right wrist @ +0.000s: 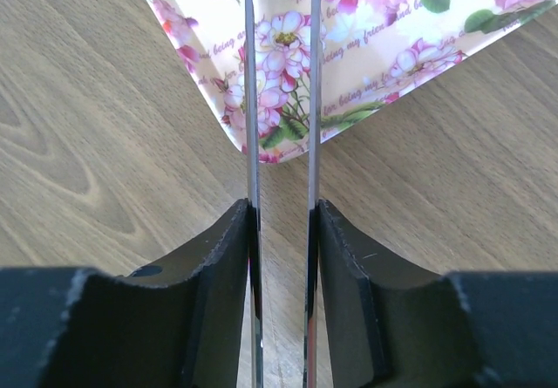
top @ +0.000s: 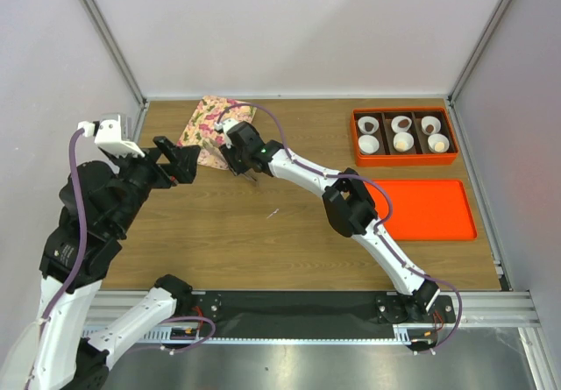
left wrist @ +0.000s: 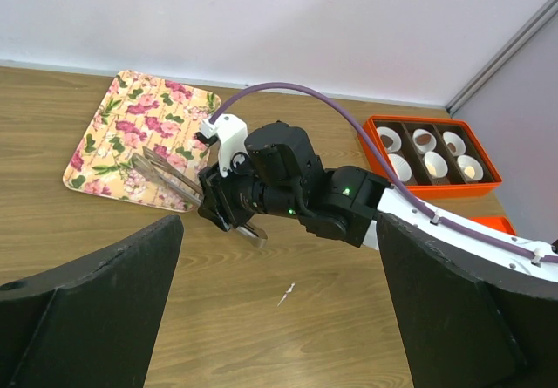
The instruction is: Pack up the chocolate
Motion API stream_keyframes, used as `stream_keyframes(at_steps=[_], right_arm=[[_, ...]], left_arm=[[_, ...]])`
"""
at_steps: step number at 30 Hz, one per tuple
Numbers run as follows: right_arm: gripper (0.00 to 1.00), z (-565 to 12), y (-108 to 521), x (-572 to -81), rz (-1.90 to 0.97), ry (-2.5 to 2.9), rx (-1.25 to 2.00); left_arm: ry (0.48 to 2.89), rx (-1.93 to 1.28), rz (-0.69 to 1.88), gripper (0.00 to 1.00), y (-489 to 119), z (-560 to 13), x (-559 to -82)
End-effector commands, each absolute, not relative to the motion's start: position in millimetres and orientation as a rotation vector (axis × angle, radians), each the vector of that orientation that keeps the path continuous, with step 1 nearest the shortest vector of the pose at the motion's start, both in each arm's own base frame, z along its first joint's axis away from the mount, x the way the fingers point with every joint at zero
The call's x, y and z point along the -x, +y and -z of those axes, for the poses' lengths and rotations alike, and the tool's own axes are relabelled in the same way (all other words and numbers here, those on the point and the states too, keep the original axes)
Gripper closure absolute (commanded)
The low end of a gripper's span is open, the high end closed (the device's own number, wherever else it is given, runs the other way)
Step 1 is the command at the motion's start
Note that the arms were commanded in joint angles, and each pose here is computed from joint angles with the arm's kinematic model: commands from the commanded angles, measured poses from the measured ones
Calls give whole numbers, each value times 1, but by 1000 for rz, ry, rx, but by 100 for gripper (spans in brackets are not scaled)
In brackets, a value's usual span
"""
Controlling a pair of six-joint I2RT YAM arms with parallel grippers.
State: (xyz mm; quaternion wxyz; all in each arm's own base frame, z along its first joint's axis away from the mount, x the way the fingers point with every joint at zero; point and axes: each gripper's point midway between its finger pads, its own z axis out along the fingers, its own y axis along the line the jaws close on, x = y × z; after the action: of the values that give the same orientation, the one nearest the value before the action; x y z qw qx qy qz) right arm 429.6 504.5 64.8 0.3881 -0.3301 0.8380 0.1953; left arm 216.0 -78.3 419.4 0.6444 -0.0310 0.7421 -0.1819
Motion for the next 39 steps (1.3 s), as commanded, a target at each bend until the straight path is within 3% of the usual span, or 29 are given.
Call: stream_keyframes(at_steps=[1,11,17,23,24,25,26,33,39], right_arm=[[63,-141,513,-438,-561,2003,773],[65,-217,495,-433,-598,1926,700],[66,-230,458,-431,-571,1977,666],[67,-244,354,-440,-432,2047,507],[67,-219,333,-433,-388,2119,496],[67,-242,311,-430,-370,2094,447],[68,-224,283,-429,-315,2148,413],[66,-237,135,-395,-155,2231,111],[66,-226,68,-367,-66,2300,-108]], left_arm=[[1698,64,446,0,-86,-419,-222],[1740,58,461,0,-95,-411,-231],[1781,58,441,0,-99,-402,-241],[1785,36,474,0,-108,-398,-244],[1787,34,481,0,-110,-396,-246],[1802,31,484,1,-112,-390,-248],[1811,22,497,0,-116,-386,-249],[1888,-17,533,0,-135,-352,-264],[1915,-36,564,1,-148,-338,-275]])
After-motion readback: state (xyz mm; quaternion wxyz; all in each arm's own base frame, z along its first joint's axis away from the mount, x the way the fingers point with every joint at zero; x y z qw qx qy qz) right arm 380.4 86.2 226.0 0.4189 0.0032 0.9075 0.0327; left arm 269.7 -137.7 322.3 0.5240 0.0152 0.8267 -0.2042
